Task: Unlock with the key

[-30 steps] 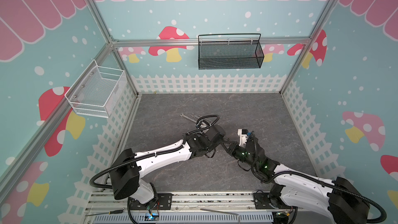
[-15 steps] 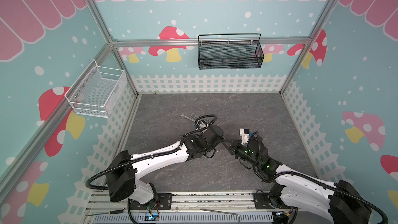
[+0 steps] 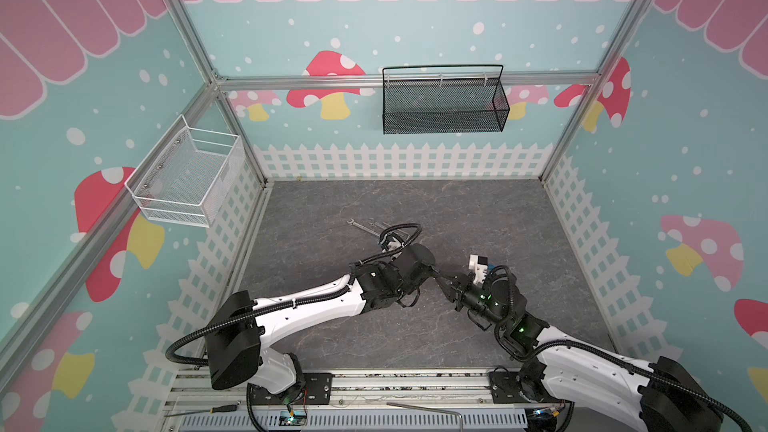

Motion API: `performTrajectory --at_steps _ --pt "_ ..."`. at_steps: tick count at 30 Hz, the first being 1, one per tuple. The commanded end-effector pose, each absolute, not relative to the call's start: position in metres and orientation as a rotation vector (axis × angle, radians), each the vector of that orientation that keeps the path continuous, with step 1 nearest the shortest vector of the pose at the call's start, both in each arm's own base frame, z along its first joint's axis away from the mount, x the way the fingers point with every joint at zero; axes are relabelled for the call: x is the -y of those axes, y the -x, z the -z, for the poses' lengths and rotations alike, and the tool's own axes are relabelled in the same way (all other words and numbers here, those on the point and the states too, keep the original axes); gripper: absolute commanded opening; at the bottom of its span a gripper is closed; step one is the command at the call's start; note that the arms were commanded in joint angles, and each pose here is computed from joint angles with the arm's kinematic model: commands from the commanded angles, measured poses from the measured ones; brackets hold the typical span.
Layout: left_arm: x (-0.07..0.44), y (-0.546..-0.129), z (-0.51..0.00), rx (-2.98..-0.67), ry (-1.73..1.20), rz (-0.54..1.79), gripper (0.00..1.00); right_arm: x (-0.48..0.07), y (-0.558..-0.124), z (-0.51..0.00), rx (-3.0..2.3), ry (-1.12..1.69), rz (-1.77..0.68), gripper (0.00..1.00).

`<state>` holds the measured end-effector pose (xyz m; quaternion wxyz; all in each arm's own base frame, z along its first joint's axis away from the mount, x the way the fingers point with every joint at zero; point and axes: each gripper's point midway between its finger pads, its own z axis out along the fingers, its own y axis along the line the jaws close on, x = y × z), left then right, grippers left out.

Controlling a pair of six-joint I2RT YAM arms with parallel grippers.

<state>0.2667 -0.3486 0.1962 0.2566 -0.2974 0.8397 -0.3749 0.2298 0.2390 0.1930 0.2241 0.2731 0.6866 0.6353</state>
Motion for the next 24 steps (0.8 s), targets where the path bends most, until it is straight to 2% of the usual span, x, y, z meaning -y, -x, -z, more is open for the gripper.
performTrajectory --at_steps 1,9,16,24 --pt "0.387 -0.235 -0.203 -2.359 0.774 1.198 0.00 -0.232 -0.235 -0.243 -1.666 -0.769 -1.915 0.00" --pt "0.388 -0.237 -0.211 -2.332 0.764 1.208 0.00 -0.231 -0.235 -0.250 -1.639 -0.740 -1.916 0.00" --pt "0.370 -0.243 -0.220 -2.308 0.722 1.122 0.00 -0.237 -0.238 -0.239 -1.705 -0.664 -1.830 0.00" --pt "0.321 -0.251 -0.231 -2.259 0.639 0.901 0.00 -0.241 -0.242 -0.215 -1.885 -0.500 -1.556 0.34"
